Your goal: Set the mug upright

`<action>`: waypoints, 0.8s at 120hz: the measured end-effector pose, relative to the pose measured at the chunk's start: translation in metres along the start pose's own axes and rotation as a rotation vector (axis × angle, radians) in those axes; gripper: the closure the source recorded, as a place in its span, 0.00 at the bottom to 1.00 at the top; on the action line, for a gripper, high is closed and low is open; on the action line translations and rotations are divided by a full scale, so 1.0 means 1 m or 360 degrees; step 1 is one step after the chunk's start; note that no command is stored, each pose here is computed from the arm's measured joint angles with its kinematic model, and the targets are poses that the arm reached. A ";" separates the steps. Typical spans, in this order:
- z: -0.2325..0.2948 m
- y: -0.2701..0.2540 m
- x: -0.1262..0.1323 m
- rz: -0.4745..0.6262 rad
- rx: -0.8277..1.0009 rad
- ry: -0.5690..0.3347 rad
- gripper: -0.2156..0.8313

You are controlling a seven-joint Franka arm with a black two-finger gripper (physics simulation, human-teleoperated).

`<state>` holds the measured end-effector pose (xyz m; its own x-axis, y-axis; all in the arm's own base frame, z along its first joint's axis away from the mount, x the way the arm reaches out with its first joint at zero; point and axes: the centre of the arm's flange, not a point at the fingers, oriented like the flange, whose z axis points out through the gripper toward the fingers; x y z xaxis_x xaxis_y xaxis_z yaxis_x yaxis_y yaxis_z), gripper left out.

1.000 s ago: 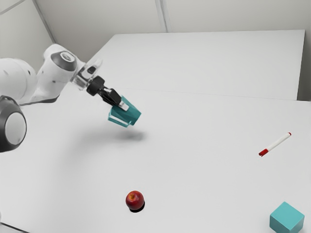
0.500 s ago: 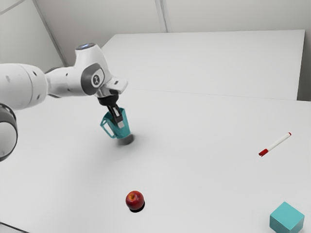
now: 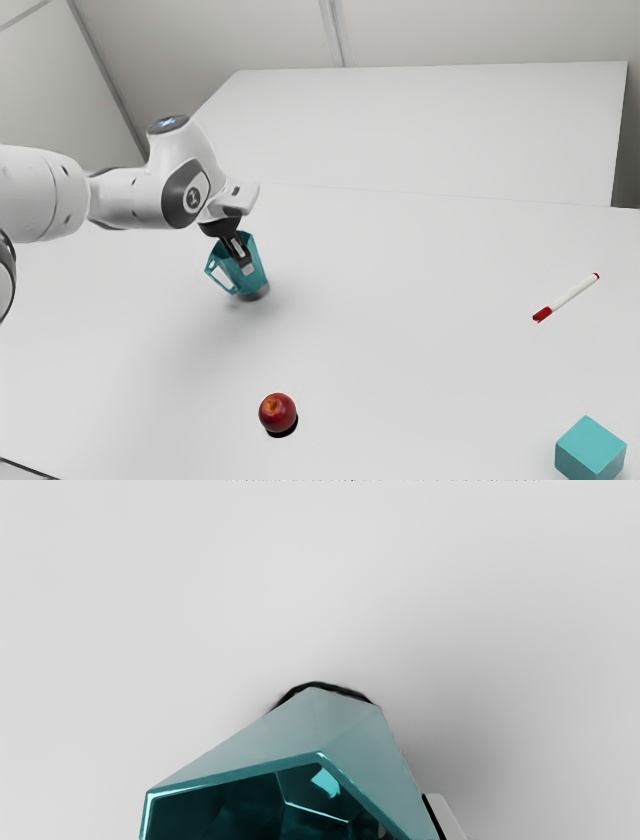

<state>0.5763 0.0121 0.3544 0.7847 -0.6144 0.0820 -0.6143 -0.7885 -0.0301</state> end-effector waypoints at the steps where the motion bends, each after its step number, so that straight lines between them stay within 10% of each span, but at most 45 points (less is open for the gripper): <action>1: 0.000 0.000 0.000 -0.0001 0.0001 0.0001 0.89; 49: -0.023 0.002 0.005 -0.0029 0.0037 0.0085 0.38; 96: -0.194 -0.043 0.057 -0.0154 0.0093 0.0136 0.23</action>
<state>0.6315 0.0165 0.5535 0.8285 -0.5331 0.1717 -0.5284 -0.8456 -0.0758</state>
